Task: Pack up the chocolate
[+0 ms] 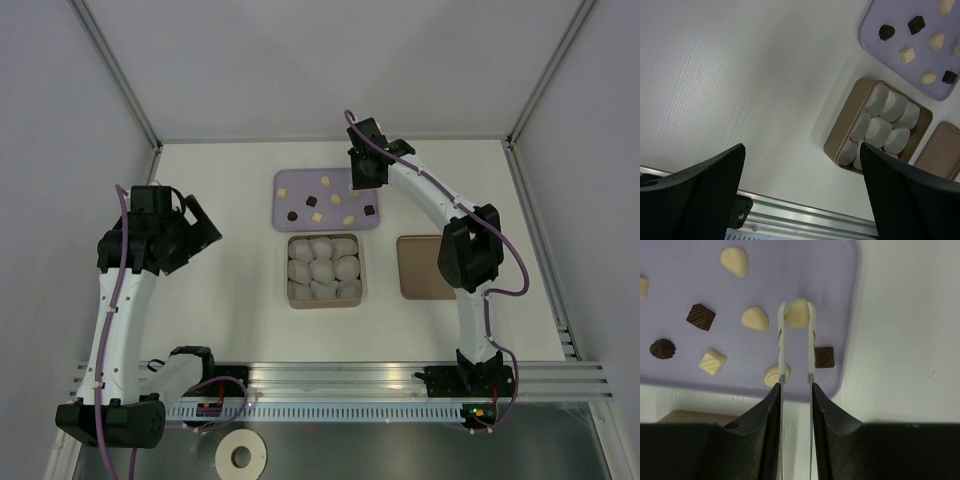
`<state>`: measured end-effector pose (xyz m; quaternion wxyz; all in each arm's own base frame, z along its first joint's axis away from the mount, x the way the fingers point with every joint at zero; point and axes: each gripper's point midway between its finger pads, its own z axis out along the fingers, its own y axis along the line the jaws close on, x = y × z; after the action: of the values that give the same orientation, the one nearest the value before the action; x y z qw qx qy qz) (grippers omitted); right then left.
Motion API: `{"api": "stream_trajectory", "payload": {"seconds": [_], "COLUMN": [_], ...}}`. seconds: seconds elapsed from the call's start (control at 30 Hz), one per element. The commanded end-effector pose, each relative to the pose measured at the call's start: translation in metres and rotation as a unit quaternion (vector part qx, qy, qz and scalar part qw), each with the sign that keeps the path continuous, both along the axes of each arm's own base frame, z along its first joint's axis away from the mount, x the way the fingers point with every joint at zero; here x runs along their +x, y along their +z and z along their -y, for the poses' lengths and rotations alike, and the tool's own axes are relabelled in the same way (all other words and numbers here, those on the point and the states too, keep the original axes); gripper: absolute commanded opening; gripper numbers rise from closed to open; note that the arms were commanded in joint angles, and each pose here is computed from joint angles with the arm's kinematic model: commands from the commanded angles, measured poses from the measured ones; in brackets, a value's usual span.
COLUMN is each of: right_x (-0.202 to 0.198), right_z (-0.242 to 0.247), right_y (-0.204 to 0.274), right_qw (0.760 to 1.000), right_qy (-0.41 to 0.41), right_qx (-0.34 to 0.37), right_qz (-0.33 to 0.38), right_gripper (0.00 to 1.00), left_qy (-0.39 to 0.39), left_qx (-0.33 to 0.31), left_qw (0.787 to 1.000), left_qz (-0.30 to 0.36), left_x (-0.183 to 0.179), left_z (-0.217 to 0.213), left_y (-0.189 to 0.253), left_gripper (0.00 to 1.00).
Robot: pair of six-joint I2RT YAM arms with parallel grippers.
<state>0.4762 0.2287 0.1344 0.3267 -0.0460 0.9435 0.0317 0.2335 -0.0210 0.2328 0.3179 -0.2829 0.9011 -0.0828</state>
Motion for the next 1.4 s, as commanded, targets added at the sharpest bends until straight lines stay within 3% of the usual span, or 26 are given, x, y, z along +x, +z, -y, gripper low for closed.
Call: {"api": "stream_trajectory", "payload": {"seconds": [0.0, 0.37, 0.53, 0.77, 0.97, 1.37], "right_x": [-0.003, -0.055, -0.104, -0.175, -0.192, -0.178], "right_z": [-0.003, -0.006, -0.017, -0.045, -0.046, -0.049], "right_y": [0.042, 0.076, 0.097, 0.090, 0.069, 0.046], "right_qw": [0.999, 0.997, 0.996, 0.994, 0.997, 0.997], "right_qy": [0.012, 0.047, 0.060, 0.084, 0.068, 0.075], "right_qx": [0.026, 0.040, 0.050, 0.066, 0.038, -0.001], "right_qz": [0.043, 0.038, 0.033, 0.002, -0.009, -0.006], "right_gripper": [0.09, 0.06, 0.06, 0.06, 0.06, 0.07], "left_qy": [-0.012, -0.016, -0.025, -0.031, -0.032, -0.027], "left_qx": [-0.001, -0.013, -0.027, -0.037, -0.039, -0.037], "left_qw": [0.999, 1.000, 0.999, 0.999, 0.999, 0.999], "left_qz": [0.031, 0.021, 0.001, -0.012, -0.017, -0.024], "left_x": [0.005, -0.001, -0.005, -0.010, -0.013, -0.019], "left_z": [0.002, 0.007, 0.013, 0.017, 0.018, 0.016], "left_y": [0.014, 0.015, 0.006, 0.003, -0.001, -0.009], "left_gripper": [1.00, 1.00, 1.00, 1.00, 1.00, 1.00]}}
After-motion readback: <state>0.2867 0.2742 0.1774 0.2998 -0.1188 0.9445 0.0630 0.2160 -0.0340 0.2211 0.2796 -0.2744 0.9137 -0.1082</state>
